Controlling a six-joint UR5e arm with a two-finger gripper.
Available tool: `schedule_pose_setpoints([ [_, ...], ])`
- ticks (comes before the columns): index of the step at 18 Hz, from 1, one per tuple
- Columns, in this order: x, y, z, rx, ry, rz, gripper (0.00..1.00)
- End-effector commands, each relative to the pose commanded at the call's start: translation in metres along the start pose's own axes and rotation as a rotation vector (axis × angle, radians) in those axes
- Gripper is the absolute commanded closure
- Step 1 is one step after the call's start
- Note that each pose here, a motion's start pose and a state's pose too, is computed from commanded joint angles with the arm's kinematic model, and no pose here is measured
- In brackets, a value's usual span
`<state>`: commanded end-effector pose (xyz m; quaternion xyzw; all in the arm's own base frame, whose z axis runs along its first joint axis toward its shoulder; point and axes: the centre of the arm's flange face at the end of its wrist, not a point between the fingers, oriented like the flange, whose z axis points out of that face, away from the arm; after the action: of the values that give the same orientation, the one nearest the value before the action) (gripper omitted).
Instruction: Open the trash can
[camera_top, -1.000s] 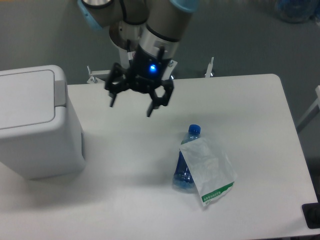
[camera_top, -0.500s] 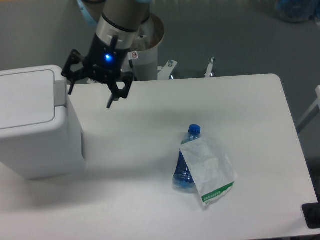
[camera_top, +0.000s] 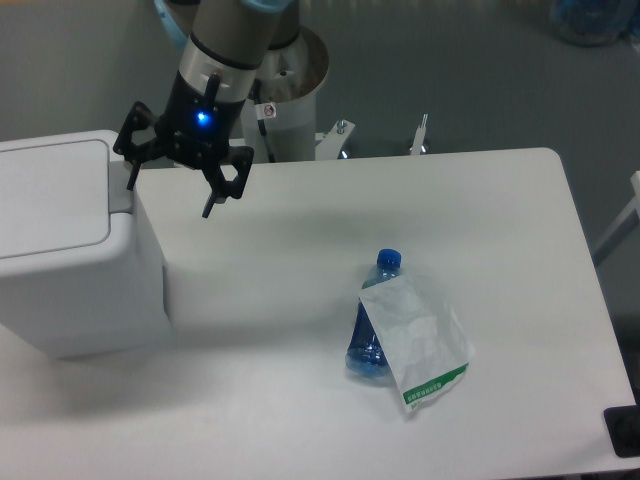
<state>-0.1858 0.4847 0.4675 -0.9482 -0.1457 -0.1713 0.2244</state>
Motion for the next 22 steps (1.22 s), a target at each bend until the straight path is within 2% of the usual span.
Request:
schedule_pose_setpoints([
  [6,-0.008,-0.004,0.014,-0.021,0.004,-0.007,0.0],
  [12,-0.007,-0.009,0.009,-0.012,0.002,-0.006,0.0],
  [17,-0.007,-0.031,-0.022,0.05,-0.022,-0.026,0.0],
  [22,-0.059,-0.044,-0.078,0.147,-0.1,-0.071,0.0],
])
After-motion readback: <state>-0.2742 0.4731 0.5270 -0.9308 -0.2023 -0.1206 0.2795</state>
